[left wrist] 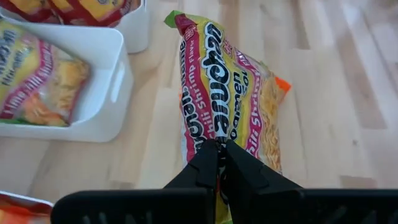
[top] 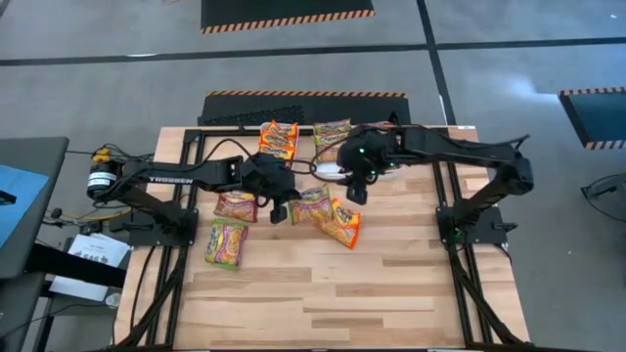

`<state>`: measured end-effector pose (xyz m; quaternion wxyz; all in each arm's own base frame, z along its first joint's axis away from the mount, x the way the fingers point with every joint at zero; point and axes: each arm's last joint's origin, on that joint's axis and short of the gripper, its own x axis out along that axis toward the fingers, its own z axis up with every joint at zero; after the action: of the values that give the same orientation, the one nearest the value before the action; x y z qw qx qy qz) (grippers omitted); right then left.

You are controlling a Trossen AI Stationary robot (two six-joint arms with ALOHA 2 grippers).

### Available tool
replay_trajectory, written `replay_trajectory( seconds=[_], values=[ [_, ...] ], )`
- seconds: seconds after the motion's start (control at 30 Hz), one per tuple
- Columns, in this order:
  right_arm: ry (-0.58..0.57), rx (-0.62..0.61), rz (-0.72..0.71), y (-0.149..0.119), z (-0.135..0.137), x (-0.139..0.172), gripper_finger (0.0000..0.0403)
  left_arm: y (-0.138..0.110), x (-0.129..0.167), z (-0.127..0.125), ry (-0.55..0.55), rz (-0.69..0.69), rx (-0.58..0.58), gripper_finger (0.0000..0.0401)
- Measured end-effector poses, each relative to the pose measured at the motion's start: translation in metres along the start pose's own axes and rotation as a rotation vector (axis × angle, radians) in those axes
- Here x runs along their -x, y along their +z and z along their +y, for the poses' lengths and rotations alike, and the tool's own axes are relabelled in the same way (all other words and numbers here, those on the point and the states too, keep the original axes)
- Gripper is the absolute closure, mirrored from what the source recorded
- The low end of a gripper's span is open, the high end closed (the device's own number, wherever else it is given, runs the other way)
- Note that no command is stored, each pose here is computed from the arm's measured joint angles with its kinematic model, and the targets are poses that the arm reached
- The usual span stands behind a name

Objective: Sort Maruchan noodles
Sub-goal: Put the green noodle pack into the center white bin

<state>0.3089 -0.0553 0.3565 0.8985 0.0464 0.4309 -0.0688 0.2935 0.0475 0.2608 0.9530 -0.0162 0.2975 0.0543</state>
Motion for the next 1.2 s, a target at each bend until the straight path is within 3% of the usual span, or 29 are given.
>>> replay_trajectory(
  seconds=[0.43,0.6,0.93,1.2],
  values=[
    [0.073,0.139,-0.003,0.01,-0.021,-0.052,0.018,-0.002,0.0,0.004,0.11,0.037,-0.152,0.0401],
    [0.094,0.136,-0.018,0.014,-0.027,-0.074,0.018,-0.003,0.0,0.006,0.135,0.054,-0.24,0.0401],
    [0.18,0.115,-0.012,0.013,-0.028,-0.091,0.018,-0.005,0.001,0.012,0.15,0.07,-0.26,0.0401],
    [0.166,0.115,-0.022,0.015,-0.027,-0.103,0.018,-0.004,0.001,0.013,0.153,0.063,-0.258,0.0401]
  ],
)
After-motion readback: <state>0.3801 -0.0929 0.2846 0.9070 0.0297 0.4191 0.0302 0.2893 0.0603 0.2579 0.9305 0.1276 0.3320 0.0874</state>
